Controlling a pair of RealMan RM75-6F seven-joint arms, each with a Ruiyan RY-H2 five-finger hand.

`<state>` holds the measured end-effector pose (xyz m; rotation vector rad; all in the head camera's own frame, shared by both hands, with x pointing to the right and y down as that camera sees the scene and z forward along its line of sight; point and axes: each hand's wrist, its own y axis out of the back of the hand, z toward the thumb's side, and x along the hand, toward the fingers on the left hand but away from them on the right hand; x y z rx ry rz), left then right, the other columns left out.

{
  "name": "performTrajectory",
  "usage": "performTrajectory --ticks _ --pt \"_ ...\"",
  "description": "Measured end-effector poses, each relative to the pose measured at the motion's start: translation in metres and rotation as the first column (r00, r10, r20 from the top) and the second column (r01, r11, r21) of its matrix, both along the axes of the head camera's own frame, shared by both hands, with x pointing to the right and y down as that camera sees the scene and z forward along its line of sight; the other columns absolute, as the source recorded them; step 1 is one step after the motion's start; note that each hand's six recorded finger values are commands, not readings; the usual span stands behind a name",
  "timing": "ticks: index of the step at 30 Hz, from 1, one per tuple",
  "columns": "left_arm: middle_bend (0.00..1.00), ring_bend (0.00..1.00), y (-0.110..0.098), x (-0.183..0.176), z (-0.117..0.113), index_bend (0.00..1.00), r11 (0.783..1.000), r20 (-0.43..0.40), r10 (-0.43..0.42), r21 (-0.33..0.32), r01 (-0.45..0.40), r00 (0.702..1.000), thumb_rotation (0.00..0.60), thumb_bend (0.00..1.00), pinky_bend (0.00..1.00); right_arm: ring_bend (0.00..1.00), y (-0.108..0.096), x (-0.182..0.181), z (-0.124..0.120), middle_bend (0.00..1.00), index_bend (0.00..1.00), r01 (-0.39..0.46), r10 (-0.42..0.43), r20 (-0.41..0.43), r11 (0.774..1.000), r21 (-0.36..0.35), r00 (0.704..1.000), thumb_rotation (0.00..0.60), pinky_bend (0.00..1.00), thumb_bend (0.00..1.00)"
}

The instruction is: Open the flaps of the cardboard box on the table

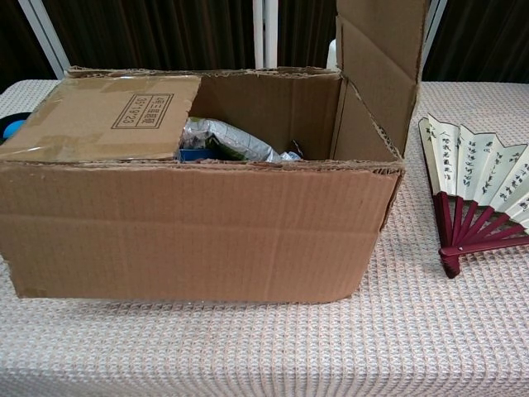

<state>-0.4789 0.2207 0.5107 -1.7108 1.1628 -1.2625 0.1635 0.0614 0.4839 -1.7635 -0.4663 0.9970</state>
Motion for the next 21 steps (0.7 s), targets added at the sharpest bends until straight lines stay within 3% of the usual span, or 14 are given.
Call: performTrajectory --ticks 8,12,14,17,21 --pt "0.11 0.07 -0.003 0.003 0.000 0.04 1.000 -0.009 0.007 0.000 -0.007 1.000 0.600 0.04 0.17 0.00 -0.006 0.061 0.004 0.47 0.49 -0.148 0.143 -0.077 0.987 -0.064 0.987 0.600 0.00 0.87" --pt "0.11 0.07 -0.008 0.005 0.000 0.04 1.000 -0.007 0.015 0.005 -0.015 1.000 0.600 0.04 0.17 0.00 -0.008 0.082 0.005 0.45 0.46 -0.205 0.198 -0.075 0.975 -0.084 0.977 0.600 0.00 0.87" --pt "0.11 0.07 -0.011 0.007 -0.001 0.04 1.000 -0.009 0.020 0.010 -0.020 1.000 0.600 0.04 0.17 0.00 -0.008 0.089 0.004 0.39 0.40 -0.224 0.219 -0.061 0.971 -0.088 0.974 0.600 0.00 0.86" --pt "0.11 0.07 -0.021 0.012 -0.004 0.04 0.999 -0.016 0.038 0.028 -0.037 0.999 0.600 0.06 0.17 0.00 -0.008 0.096 -0.001 0.24 0.22 -0.237 0.236 -0.019 0.968 -0.082 0.972 0.600 0.00 0.84" --pt "0.13 0.08 -0.042 0.029 -0.015 0.08 0.995 -0.065 0.079 0.073 -0.074 0.995 0.600 0.15 0.17 0.00 -0.007 0.104 -0.011 0.18 0.11 -0.247 0.250 0.065 0.968 -0.049 0.966 0.600 0.00 0.80"
